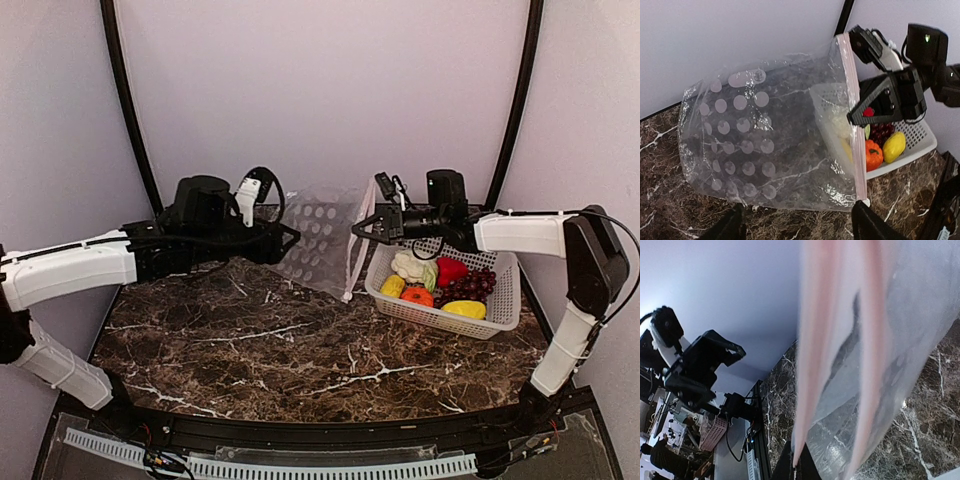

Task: Place the food in the zip-top bag and seal the zipper
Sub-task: Pass from the left arm to the right, then pass from the right arm to the left

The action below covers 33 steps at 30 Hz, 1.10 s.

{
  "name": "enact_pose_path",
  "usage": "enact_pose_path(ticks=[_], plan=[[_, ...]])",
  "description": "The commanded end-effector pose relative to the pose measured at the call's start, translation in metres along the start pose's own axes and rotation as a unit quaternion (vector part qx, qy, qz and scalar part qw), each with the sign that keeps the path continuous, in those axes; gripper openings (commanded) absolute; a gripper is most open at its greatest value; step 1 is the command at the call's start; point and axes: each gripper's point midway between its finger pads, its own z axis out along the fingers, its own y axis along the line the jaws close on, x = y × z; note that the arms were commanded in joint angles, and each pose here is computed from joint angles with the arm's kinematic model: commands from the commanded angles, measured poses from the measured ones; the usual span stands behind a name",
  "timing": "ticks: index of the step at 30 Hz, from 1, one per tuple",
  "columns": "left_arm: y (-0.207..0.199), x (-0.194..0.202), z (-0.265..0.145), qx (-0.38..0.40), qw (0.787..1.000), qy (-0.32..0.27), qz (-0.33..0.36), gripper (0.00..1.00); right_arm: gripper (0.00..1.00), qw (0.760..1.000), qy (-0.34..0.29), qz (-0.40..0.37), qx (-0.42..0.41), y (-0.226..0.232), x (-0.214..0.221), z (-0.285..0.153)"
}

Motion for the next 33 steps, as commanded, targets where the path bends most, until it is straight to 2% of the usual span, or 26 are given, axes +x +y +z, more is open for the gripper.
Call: enact_pose_path(ticks=[1,5,11,18,33], plan=[[-0.033,0.024,0.032,-0.003,0.999,0.017,0.036,0.78,0.01,0.999,-0.009,0.042,0.02,-0.007,0.008,0.006],[-0.046,0.023,0.057,-0.033,0.999,0.003,0.024,0.79,0.01,0.997,-0.011,0.071,0.026,-0.008,0.011,0.013],[-0.056,0.022,0.083,-0.077,0.997,-0.005,0.03,0.75,0.02,0.993,-0.011,0.11,0.047,-0.013,0.016,0.021],[-0.041,0.025,0.101,-0.16,0.985,0.012,0.057,0.69,0.02,0.983,-0.019,0.162,0.084,-0.025,0.013,0.021],[-0.042,0.053,0.125,-0.158,0.98,0.06,0.105,0.66,0.08,0.982,-0.023,0.173,0.074,-0.019,0.011,0.02]])
